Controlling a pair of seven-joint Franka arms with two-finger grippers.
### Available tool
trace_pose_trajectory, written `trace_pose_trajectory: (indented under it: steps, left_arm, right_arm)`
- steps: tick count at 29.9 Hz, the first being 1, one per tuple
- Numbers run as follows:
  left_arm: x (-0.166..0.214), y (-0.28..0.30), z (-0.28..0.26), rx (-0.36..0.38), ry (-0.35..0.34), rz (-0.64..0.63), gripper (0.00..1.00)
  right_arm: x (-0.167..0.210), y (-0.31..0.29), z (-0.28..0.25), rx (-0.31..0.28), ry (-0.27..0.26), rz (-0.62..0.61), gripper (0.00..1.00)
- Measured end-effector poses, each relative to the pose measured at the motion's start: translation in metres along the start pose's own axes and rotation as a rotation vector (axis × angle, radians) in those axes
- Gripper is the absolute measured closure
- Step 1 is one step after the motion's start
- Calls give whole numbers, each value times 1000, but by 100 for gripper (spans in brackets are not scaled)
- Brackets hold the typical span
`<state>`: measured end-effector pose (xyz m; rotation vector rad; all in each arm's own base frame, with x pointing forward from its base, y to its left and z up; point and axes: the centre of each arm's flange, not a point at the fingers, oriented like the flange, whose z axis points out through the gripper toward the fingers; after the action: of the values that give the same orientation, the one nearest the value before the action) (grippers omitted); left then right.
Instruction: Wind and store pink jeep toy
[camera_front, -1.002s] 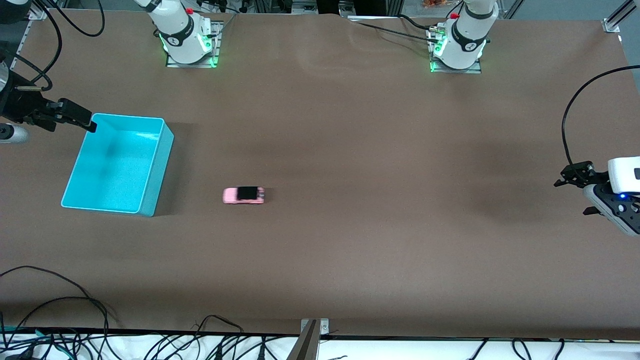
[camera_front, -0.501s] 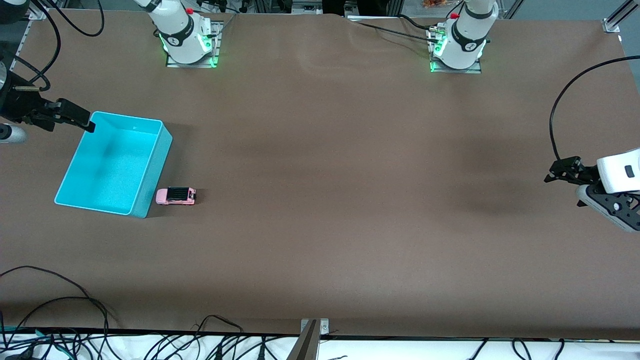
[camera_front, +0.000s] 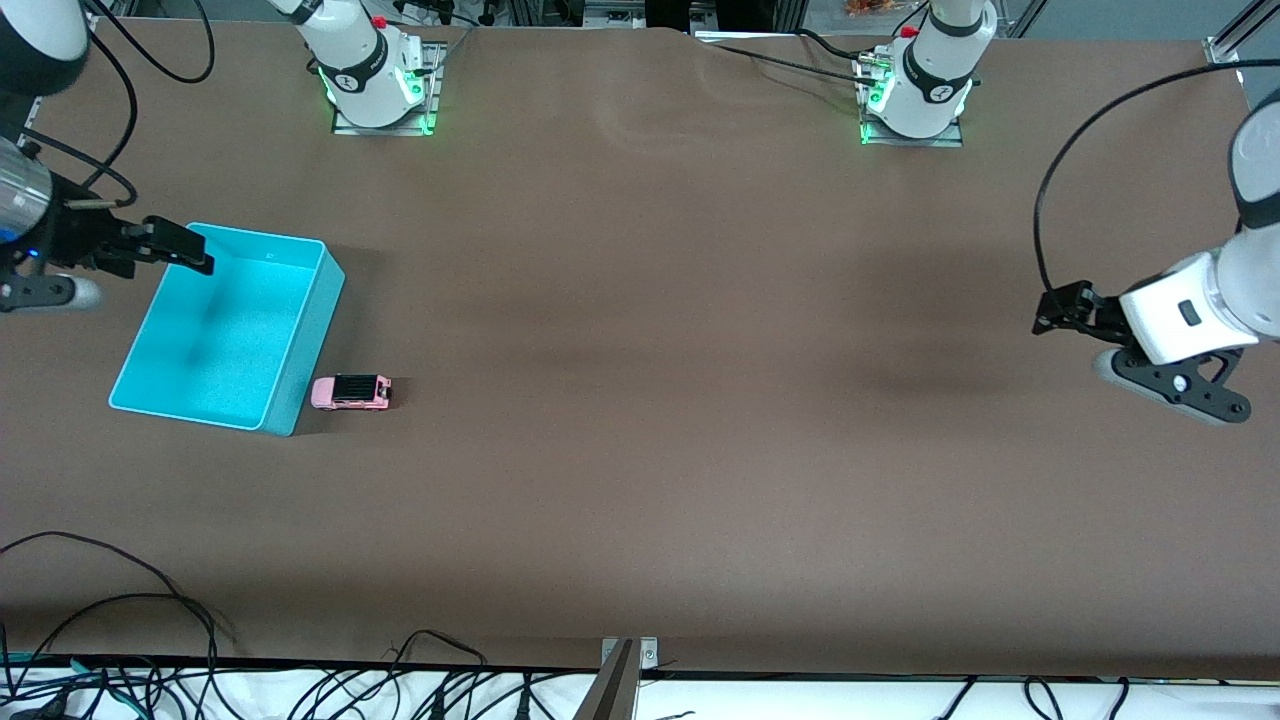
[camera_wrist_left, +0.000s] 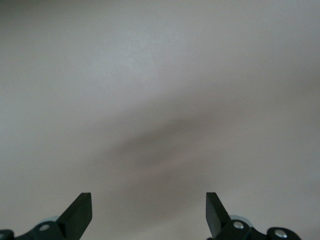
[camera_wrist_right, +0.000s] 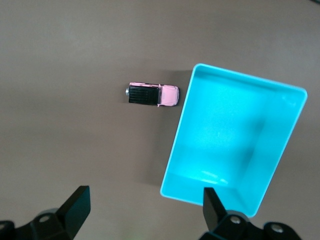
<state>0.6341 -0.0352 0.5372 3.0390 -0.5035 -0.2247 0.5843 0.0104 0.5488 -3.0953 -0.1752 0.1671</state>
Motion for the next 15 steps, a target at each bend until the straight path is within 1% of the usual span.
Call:
trace_pose_trajectory:
  steps: [3, 9, 15]
  left_arm:
    - [-4, 15, -6, 5, -16, -47, 0]
    - [-10, 38, -14, 16, -31, -54, 0]
    - [-17, 38, -17, 44, -37, -76, 0]
  right_arm:
    - [8, -10, 12, -12, -15, -96, 0]
    - [27, -24, 44, -7, -44, -306, 0]
    - [52, -25, 90, 6, -58, -563, 0]
